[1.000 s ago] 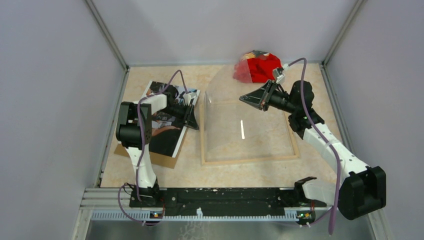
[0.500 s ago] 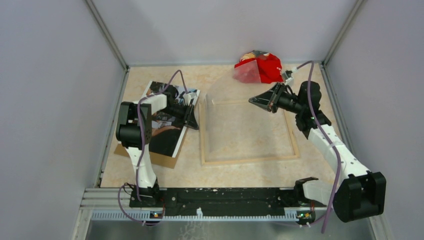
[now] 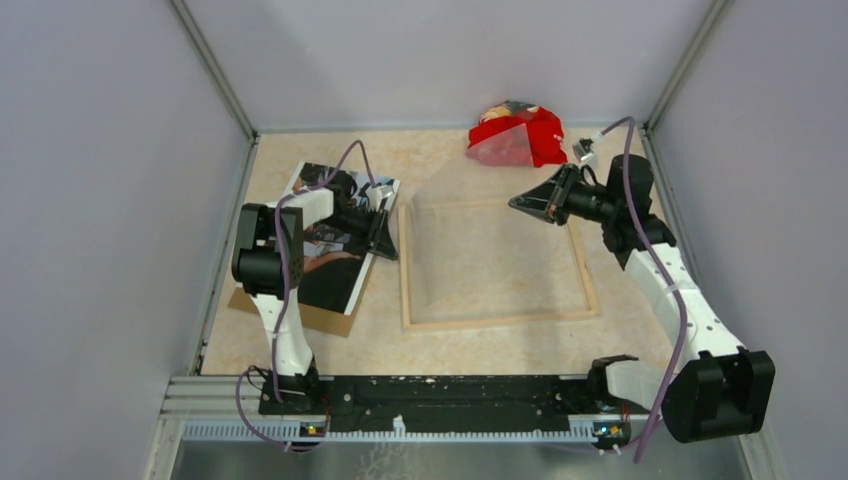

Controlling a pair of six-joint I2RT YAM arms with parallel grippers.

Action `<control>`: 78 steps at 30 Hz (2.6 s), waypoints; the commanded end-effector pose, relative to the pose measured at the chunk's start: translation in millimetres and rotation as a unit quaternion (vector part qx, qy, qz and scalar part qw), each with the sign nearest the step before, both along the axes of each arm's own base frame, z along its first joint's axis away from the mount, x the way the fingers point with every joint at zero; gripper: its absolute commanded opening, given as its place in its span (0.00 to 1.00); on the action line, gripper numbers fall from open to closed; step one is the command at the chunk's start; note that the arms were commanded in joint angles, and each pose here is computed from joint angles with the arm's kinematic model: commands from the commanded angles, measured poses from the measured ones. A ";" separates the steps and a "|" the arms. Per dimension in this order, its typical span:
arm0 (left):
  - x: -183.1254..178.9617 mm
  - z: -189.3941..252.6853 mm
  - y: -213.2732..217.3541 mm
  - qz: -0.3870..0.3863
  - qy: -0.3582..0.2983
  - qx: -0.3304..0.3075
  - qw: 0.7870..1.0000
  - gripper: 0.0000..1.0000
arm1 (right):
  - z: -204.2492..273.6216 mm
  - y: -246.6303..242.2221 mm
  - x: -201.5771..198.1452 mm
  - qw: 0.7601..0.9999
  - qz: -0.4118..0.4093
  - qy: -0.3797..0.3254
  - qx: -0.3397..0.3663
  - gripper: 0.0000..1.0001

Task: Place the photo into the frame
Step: Place the photo frame item in the photo frame.

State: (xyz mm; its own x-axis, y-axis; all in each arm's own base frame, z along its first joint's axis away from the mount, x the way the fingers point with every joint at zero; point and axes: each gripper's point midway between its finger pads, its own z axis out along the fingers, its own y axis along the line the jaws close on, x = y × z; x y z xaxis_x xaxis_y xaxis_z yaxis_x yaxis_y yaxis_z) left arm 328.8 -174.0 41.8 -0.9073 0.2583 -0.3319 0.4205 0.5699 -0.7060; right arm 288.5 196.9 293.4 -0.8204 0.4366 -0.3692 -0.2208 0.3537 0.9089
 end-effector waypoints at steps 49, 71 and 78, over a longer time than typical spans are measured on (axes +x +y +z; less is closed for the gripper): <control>-0.6 2.8 -3.3 -0.003 -0.004 -0.022 1.000 0.27 | -88.8 -80.4 18.4 0.978 -0.065 0.021 -0.197 0.00; -1.1 1.1 -3.7 -0.004 -0.002 -0.024 1.000 0.26 | -106.4 -87.7 21.4 0.972 -0.074 0.027 -0.222 0.00; -2.0 -0.6 -3.6 -0.004 0.001 -0.024 1.000 0.26 | -105.7 -76.5 16.0 0.981 -0.055 0.024 -0.186 0.00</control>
